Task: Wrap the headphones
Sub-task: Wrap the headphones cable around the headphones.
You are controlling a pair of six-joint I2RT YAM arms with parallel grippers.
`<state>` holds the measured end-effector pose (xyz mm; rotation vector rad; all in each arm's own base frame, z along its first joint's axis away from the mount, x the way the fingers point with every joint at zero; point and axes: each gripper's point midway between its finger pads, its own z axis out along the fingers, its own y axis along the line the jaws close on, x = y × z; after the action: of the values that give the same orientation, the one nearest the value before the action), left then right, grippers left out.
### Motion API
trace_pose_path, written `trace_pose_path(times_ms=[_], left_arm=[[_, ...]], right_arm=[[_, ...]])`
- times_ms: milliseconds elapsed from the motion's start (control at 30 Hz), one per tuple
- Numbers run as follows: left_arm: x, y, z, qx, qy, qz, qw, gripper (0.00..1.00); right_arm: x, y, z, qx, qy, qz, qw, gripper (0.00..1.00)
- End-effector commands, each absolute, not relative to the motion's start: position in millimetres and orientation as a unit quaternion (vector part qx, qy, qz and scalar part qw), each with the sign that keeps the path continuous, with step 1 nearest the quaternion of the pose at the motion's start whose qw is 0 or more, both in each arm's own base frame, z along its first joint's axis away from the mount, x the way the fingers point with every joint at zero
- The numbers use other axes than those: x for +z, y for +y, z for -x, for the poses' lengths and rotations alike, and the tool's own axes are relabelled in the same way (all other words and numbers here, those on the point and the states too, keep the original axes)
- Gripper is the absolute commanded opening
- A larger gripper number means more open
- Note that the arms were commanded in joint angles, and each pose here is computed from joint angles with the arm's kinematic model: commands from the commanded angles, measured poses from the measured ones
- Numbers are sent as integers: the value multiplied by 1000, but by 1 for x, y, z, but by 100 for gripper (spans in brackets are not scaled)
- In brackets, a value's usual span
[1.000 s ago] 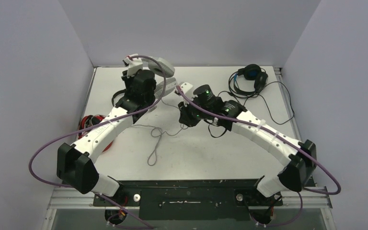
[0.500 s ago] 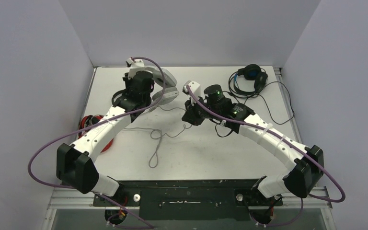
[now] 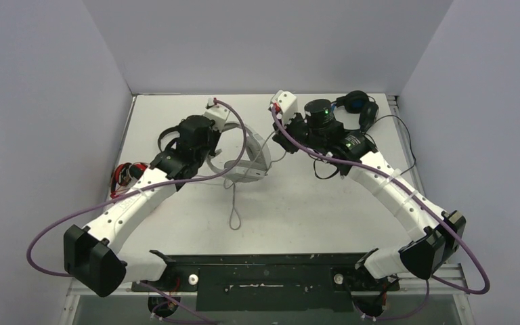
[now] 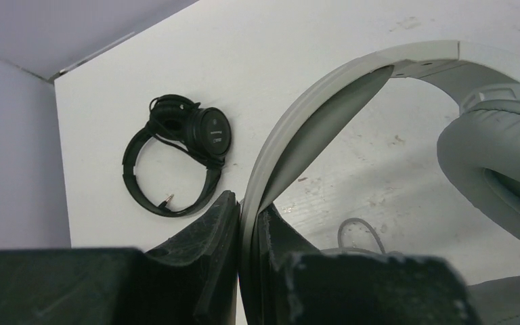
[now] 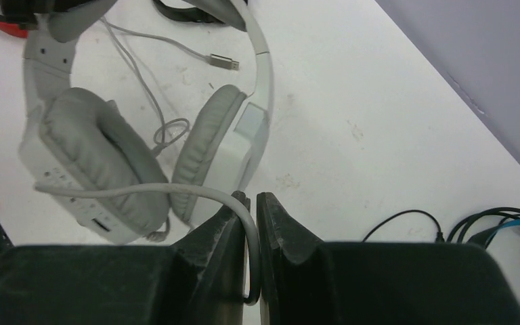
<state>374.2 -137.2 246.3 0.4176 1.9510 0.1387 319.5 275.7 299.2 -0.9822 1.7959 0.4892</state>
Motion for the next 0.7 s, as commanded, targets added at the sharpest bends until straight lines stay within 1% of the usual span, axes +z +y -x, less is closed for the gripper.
trace_pose_path(times_ms=[0, 167, 267, 333, 400, 467, 533, 667], left_arm=[[285, -166, -353, 4, 787, -252, 563, 0], [293, -182, -335, -23, 781, -283, 557, 0], [306, -191, -328, -52, 775, -284, 562, 0], [317, -183, -331, -34, 773, -263, 577, 0], [330, -167, -337, 10, 767, -231, 599, 0], [341, -154, -341, 48, 756, -209, 618, 0], [347, -149, -343, 62, 746, -201, 632, 0], [356, -140, -347, 99, 729, -179, 653, 0]], right_arm=[[313, 256, -342, 140, 730, 402, 535, 13], [299, 252, -348, 130, 739, 401, 526, 16], [288, 249, -352, 123, 746, 399, 519, 21], [280, 245, -351, 122, 759, 395, 504, 25], [274, 246, -344, 136, 770, 397, 481, 25], [271, 251, -334, 168, 777, 392, 463, 24], [270, 255, -325, 194, 781, 387, 451, 24], [262, 251, -318, 198, 807, 369, 415, 23]])
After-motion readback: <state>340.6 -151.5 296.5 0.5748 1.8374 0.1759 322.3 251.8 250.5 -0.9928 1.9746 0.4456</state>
